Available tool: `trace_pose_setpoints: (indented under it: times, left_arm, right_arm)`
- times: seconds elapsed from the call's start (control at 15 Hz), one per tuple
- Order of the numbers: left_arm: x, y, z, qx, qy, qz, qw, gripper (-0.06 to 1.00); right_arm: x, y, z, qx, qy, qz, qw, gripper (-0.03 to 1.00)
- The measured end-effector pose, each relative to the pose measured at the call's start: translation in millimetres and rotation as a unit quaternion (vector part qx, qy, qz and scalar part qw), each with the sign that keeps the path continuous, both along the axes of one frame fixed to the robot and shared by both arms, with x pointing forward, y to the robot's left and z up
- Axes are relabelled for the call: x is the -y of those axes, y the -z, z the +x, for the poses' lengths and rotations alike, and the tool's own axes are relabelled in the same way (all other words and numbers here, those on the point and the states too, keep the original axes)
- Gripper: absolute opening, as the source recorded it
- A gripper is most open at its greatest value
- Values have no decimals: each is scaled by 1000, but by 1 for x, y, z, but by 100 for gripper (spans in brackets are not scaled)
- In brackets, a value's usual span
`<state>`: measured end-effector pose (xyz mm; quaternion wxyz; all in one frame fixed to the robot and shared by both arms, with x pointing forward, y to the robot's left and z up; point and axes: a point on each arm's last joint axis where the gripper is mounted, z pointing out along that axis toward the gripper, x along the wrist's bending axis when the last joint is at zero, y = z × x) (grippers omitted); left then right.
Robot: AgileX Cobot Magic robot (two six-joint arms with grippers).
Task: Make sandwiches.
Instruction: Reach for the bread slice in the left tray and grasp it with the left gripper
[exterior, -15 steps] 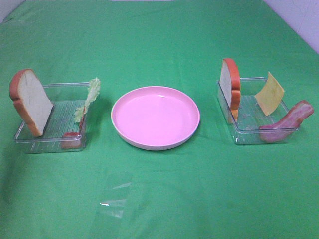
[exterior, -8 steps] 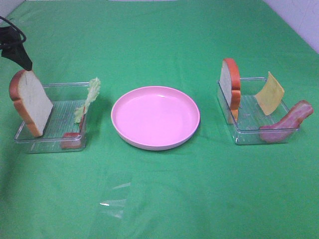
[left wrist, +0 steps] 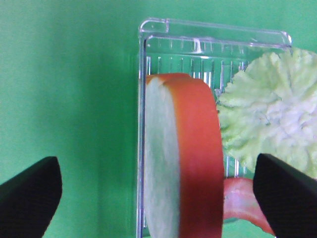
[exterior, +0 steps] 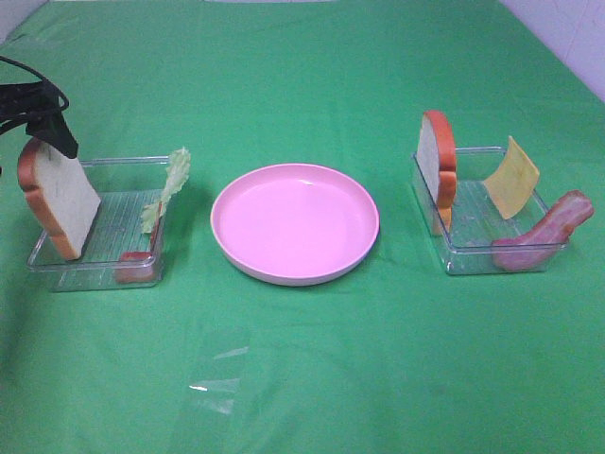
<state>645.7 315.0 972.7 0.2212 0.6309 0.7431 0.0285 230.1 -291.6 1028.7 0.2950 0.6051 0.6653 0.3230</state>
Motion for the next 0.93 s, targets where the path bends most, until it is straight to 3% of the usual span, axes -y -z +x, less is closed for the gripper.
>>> trace_pose_setpoints:
  times: [0.27,0.53,0.67,0.93]
  left_arm:
    - [1,-1,2,9,-10,-12,1000,52]
    - [2,-2,4,18,-20,-23,999,26]
    - [3,-2,4,18,-23,-30,999,18]
    - [3,-2,5,19,-24,-32,999,18]
  right_arm:
    - [0,0,0,0,0,0,1000,85]
    - [0,0,0,0,0,0,1000,85]
    - [0,0,0,0,0,0,1000,85]
    - [0,0,0,0,0,0,1000,85]
